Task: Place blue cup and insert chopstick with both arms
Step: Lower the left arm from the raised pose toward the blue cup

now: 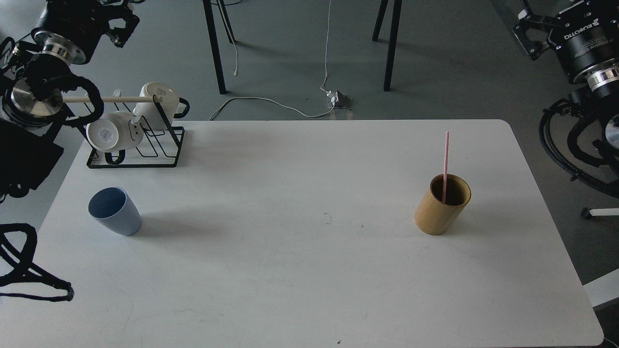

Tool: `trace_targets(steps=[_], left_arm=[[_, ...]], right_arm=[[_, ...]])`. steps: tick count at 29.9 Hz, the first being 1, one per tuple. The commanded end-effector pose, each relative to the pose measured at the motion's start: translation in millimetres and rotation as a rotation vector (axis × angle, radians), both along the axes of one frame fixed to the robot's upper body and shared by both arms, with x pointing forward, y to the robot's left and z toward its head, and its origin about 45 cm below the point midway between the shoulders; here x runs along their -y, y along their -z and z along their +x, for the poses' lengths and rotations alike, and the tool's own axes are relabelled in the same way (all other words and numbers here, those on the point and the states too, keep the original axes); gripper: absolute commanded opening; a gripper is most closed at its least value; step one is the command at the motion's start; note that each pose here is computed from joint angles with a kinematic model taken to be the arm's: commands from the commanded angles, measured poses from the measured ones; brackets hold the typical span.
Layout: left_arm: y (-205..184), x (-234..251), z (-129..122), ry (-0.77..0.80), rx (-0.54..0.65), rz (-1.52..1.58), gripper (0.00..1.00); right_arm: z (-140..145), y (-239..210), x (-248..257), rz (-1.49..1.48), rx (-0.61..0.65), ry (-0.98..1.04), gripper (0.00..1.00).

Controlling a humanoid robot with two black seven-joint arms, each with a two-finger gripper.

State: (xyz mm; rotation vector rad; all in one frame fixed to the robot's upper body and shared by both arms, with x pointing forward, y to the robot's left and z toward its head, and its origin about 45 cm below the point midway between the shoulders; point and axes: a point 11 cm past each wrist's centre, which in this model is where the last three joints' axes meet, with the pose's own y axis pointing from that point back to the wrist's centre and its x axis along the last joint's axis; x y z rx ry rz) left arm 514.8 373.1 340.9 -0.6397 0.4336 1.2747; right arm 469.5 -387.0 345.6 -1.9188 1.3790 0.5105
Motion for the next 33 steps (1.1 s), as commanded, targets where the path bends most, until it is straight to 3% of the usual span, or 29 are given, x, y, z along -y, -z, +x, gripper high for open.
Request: trace_targets(steps=[1,9,12,21,26,29,33], left_arm=[[-1,1,0,0.004,0.001,0.011,1.00],[-17,12,3,0.038,0.031,0.017,1.00],[-19,37,1,0.127,0.034,0.083,1.00],[-52,41,-29,0.289,0.110,0.817,1.00],[-69,41,-71,0.390,0.199,1.264,0.99],[-60,27,-94,0.424,0.203,1.503,0.99],[-41,-2,-106,0.437,0.156,1.702,0.97]], right_arm=[[0,2,2,0.000,-0.005,0.006,1.00],[-2,5,6,0.005,-0.007,0.017,1.00],[-2,6,5,0.003,-0.008,0.014,1.00],[-7,0,23,-0.040,-0.011,0.040,1.00],[-9,6,24,-0.039,-0.022,0.043,1.00],[-10,7,23,-0.040,-0.024,0.041,1.00],[-9,7,21,-0.032,-0.020,0.039,1.00]])
